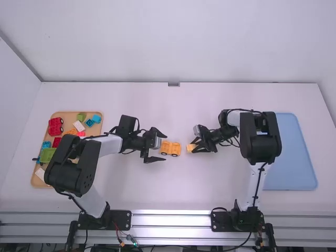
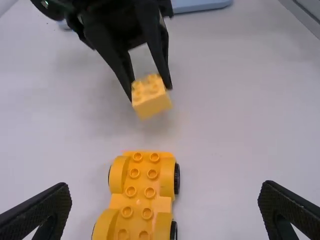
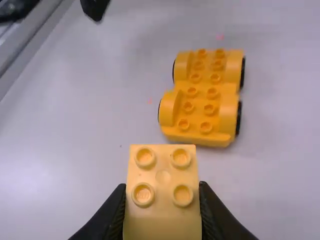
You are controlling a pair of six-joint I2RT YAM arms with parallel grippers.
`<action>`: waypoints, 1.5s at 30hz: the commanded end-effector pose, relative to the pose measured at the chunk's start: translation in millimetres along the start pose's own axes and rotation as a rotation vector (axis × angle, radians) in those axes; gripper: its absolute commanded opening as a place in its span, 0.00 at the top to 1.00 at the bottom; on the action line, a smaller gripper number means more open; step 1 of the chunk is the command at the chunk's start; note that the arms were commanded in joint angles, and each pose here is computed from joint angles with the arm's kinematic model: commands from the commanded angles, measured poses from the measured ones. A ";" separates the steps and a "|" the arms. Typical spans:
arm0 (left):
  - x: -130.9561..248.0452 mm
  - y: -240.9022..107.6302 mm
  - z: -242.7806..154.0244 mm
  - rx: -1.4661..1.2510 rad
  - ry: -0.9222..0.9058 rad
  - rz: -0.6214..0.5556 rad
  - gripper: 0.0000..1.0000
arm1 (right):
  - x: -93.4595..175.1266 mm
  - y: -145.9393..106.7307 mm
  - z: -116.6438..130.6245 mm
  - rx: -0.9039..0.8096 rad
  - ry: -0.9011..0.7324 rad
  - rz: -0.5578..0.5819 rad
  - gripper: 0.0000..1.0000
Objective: Assemble lego blocks to make yellow taxi
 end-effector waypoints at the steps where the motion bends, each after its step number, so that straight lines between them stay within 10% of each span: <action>1: -2.8 -6.0 6.2 0.036 0.008 0.005 0.01 | 6.1 15.0 -7.2 0.100 -0.012 -0.050 0.93; 18: -22.5 -27.9 18.6 0.108 -0.033 -0.056 0.01 | 24.1 57.8 -20.7 0.214 -0.096 -0.166 0.96; 27: -22.4 -27.5 18.8 0.108 -0.035 -0.058 0.01 | 14.6 65.9 -50.2 0.049 -0.184 0.116 1.00; 45: -22.4 -27.6 20.6 0.093 -0.028 -0.054 0.01 | -12.1 105.7 -23.0 0.121 -0.387 0.165 1.00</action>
Point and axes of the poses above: each hand's point on the last joint's axis, 136 mm out from that joint toward the fingers, its own x axis back along the fingers, its own z axis along the line the jaws close on, y = z × x, the point moved 4 cm from there along x, back along the fingers, and after that the axes turned 2 degrees about x, right-handed, at the moved point
